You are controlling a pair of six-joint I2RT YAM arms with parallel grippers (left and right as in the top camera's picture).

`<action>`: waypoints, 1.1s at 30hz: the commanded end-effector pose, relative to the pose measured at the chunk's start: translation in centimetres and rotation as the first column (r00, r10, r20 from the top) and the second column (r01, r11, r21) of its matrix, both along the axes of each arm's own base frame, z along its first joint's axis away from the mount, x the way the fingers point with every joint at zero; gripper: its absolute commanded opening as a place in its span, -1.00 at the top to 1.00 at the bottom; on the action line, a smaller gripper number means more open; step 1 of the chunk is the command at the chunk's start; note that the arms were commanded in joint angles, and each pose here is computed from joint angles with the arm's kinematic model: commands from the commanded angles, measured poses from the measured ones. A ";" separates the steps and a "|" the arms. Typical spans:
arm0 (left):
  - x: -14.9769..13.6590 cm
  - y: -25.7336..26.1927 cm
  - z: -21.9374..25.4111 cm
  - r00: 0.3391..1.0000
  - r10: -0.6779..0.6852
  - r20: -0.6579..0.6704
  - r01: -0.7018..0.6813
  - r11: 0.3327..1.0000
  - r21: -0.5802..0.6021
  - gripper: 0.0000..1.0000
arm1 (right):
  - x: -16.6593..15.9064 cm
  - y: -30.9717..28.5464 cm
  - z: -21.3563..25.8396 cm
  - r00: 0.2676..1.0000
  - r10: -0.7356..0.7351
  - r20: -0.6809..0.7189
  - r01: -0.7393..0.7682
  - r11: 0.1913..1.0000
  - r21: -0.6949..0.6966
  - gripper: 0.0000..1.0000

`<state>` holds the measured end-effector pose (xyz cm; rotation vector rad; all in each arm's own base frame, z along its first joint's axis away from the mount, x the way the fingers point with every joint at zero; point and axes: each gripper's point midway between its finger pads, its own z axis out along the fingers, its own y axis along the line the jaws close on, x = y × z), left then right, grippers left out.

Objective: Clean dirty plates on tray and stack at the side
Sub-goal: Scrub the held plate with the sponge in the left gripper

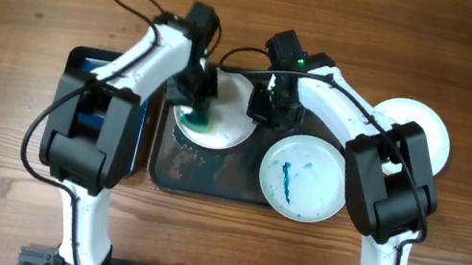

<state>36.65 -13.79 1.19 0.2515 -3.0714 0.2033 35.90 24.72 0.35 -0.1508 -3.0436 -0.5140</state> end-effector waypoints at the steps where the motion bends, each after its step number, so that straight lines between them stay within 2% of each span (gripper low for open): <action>1: -3.4 -1.2 -2.1 0.996 -0.074 -0.049 0.075 0.997 0.016 0.92 | -0.3 -0.5 -1.3 1.000 0.014 -0.010 -0.014 1.000 -0.026 0.91; 3: -4.5 -1.9 -3.2 0.995 -0.076 -0.068 0.077 0.997 0.016 0.92 | -0.3 -0.5 -1.3 1.000 0.018 -0.011 -0.018 1.000 -0.022 0.91; 4: -4.4 -2.8 -3.2 0.994 -0.087 -0.062 0.085 0.996 -0.027 0.92 | -0.3 -0.4 -1.2 1.000 0.018 -0.011 -0.018 1.000 -0.017 0.91; 5: -4.2 -4.4 -2.9 0.990 -0.132 -0.042 0.127 0.985 -0.118 0.92 | -0.3 -0.3 -1.2 1.000 0.020 -0.010 -0.020 1.000 -0.013 0.91; 7: -3.7 -9.2 -0.5 0.958 -0.281 0.058 0.281 0.874 -0.397 0.92 | -0.2 -0.3 -1.2 1.000 0.021 -0.005 -0.021 1.000 -0.011 0.91; 8: -3.6 -10.2 0.1 0.948 -0.304 0.089 0.311 0.840 -0.444 0.92 | -0.2 -0.3 -1.2 1.000 0.021 -0.006 -0.021 1.000 -0.012 0.91; 12: -1.6 -11.2 1.2 0.936 -0.303 0.181 0.353 0.817 -0.456 0.92 | -0.2 -0.3 -1.2 1.000 0.022 -0.007 -0.022 1.000 -0.012 0.91; 14: 0.0 -9.7 0.1 0.955 -0.234 0.182 0.286 0.892 -0.351 0.92 | -0.2 -0.2 -1.2 1.000 0.024 -0.008 -0.024 1.000 -0.008 0.91; 16: 2.5 -6.3 -1.2 0.970 -0.109 0.216 0.141 0.980 -0.138 0.92 | -0.3 -0.2 -1.2 1.000 0.030 -0.008 -0.030 1.000 -0.005 0.91; 18: 5.3 -3.6 -1.1 0.946 -0.029 0.322 0.024 1.000 0.019 0.92 | -0.3 -0.2 -1.2 1.000 0.029 -0.008 -0.029 1.000 -0.005 0.91; 20: 7.7 -1.5 -0.4 0.905 -0.001 0.426 -0.060 0.990 0.128 0.92 | -0.3 -0.2 -1.2 0.999 0.034 -0.006 -0.034 0.999 -0.005 0.91; 22: 8.0 2.0 0.0 0.880 0.062 0.471 -0.206 0.944 0.259 0.92 | -0.3 -0.2 -1.2 0.999 0.039 -0.006 -0.039 0.999 -0.006 0.91; 24: 5.8 6.5 0.4 0.879 0.136 0.458 -0.349 0.837 0.421 0.92 | -0.2 -0.2 -1.2 0.999 0.039 -0.004 -0.039 0.999 -0.005 0.91; 26: 2.9 7.6 -0.3 0.919 0.182 0.350 -0.339 0.818 0.464 0.92 | -0.1 -0.1 -1.2 0.999 0.039 0.005 -0.039 0.999 -0.001 0.91; 29: -1.9 5.0 -1.7 0.972 0.216 0.089 -0.233 0.898 0.372 0.92 | 0.0 -0.1 -1.1 0.999 0.039 0.006 -0.039 0.999 0.000 0.92; 30: -2.6 4.0 -1.9 0.979 0.200 0.035 -0.200 0.924 0.325 0.92 | 0.0 -0.1 -1.1 0.999 0.039 0.006 -0.039 0.999 0.000 0.91; 31: -3.6 1.6 -2.1 0.990 0.129 -0.052 -0.117 0.974 0.193 0.92 | 0.0 -0.1 -1.1 0.999 0.040 0.006 -0.040 0.999 0.000 0.91; 32: -4.3 -1.7 -1.9 0.994 0.012 -0.110 -0.013 1.000 -0.005 0.92 | 0.0 -0.1 -1.1 0.999 0.039 0.006 -0.039 0.999 0.000 0.91; 33: -4.9 -6.0 -0.6 0.981 -0.162 -0.103 0.126 0.949 -0.287 0.92 | 0.0 -0.1 -1.1 0.999 0.039 0.006 -0.039 0.999 0.000 0.91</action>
